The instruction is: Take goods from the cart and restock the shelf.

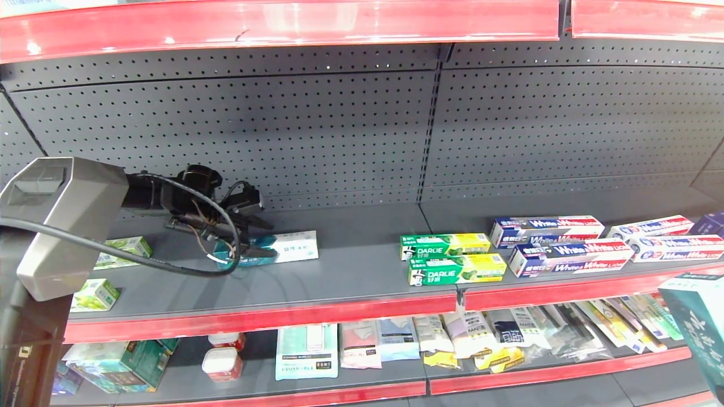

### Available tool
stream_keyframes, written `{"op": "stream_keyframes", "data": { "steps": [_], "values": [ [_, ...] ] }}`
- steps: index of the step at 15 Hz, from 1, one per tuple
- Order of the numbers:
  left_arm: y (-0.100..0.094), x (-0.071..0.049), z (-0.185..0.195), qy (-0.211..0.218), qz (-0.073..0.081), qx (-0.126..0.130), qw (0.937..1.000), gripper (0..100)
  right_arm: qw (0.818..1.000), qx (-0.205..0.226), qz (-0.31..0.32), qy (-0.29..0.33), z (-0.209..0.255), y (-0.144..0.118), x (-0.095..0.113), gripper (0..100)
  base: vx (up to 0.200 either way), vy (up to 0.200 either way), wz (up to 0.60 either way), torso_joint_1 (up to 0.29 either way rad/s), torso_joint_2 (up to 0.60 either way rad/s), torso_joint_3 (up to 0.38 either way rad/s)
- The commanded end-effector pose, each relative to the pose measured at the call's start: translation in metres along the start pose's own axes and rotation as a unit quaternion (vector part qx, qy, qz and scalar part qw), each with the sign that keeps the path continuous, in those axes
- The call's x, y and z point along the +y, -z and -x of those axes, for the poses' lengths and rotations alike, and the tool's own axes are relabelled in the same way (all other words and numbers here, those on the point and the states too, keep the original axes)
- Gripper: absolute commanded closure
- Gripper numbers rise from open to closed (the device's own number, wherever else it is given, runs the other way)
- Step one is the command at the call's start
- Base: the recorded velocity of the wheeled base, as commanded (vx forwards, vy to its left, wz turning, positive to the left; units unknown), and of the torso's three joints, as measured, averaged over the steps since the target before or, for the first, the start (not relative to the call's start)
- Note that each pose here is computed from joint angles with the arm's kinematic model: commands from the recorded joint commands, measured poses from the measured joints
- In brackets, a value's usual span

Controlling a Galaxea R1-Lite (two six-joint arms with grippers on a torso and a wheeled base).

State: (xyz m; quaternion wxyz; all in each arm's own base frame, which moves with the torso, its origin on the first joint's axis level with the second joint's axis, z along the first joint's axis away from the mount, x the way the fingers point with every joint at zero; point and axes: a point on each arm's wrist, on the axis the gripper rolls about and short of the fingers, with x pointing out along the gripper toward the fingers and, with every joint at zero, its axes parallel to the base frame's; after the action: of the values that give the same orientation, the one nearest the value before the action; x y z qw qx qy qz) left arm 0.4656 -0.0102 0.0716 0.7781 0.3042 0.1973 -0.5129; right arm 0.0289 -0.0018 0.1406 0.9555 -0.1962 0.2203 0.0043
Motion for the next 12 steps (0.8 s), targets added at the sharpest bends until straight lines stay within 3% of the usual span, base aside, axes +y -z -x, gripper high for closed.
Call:
{"op": "stream_keyframes", "data": {
  "steps": [1,5,9,12],
  "values": [
    [0.001,0.003,-0.003,-0.003,-0.003,-0.001,1.0,100,1.0,0.0,0.0,0.001,0.0,0.0,0.0,100,0.0,0.0,0.0,0.0,0.0,0.0],
    [0.001,0.002,-0.002,0.001,0.003,0.004,1.0,100,1.0,0.002,0.001,-0.001,-0.001,0.0,0.0,100,0.0,0.0,0.0,0.0,0.0,0.0],
    [-0.014,0.006,0.011,0.006,0.005,0.006,1.0,100,1.0,0.001,0.0,0.0,0.0,0.0,0.0,100,0.0,0.0,0.0,0.0,0.0,0.0],
    [-0.02,0.002,0.027,0.026,0.011,0.012,0.9995,100,1.0,0.001,0.0,0.001,0.0,0.0,0.0,100,0.0,0.0,0.0,0.0,0.0,0.0]
  ]
}}
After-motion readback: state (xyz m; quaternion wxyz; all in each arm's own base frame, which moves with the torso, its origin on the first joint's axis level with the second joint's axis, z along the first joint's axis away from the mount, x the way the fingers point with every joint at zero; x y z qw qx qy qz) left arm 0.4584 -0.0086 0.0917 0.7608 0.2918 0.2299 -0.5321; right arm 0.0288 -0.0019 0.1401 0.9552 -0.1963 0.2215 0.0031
